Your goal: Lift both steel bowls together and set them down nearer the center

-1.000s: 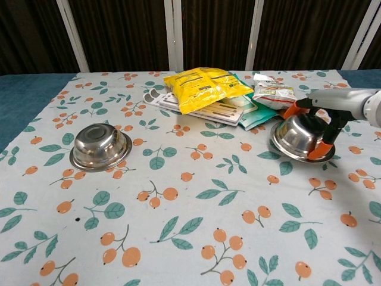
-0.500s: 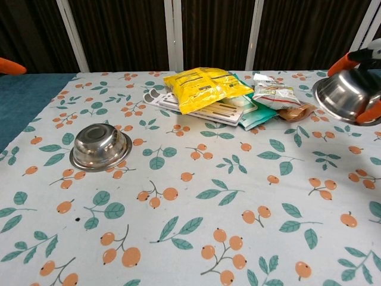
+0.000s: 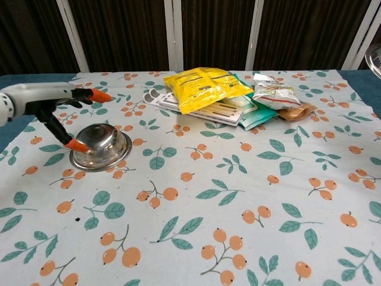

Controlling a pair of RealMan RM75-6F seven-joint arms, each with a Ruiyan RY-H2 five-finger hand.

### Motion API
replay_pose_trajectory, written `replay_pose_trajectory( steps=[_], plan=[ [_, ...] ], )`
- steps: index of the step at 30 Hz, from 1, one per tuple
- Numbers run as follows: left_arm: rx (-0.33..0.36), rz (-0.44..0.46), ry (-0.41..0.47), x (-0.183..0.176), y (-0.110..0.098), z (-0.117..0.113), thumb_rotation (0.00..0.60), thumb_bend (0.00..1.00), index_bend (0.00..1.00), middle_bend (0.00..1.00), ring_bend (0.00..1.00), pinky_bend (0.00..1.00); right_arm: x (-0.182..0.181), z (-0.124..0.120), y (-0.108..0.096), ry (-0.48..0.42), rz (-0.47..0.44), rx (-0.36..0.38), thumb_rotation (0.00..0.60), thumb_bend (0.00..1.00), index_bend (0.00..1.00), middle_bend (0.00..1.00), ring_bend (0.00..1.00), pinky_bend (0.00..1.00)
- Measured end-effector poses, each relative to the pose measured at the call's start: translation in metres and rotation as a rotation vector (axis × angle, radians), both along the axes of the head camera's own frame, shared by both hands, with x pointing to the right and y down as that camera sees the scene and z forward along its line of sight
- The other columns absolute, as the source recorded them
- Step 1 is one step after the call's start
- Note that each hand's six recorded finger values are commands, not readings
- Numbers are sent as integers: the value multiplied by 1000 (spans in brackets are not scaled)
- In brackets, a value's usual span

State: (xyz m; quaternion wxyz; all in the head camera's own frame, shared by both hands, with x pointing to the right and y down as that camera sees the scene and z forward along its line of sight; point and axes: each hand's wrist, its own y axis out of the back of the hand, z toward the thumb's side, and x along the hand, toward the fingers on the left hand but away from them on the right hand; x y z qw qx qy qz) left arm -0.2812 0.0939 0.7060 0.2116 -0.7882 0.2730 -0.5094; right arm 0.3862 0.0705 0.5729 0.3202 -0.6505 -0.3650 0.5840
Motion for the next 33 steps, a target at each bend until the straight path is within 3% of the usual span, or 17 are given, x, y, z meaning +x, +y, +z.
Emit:
replay_pose_trajectory(
  steps=[8, 21, 33],
  plan=[
    [-31, 40, -8, 29, 4, 27, 600, 0, 51, 0, 0, 33, 4, -7, -6, 5, 7, 22, 600, 0, 268, 263, 344, 42],
    [-9, 41, -37, 29, 2, 23, 600, 0, 54, 0, 0, 34, 9, -7, -9, 25, 17, 33, 600, 0, 268, 263, 344, 42],
    [-24, 88, -190, 15, 7, 26, 600, 0, 100, 25, 0, 43, 15, 1, -8, 35, 32, 21, 600, 0, 268, 264, 344, 42]
  ],
)
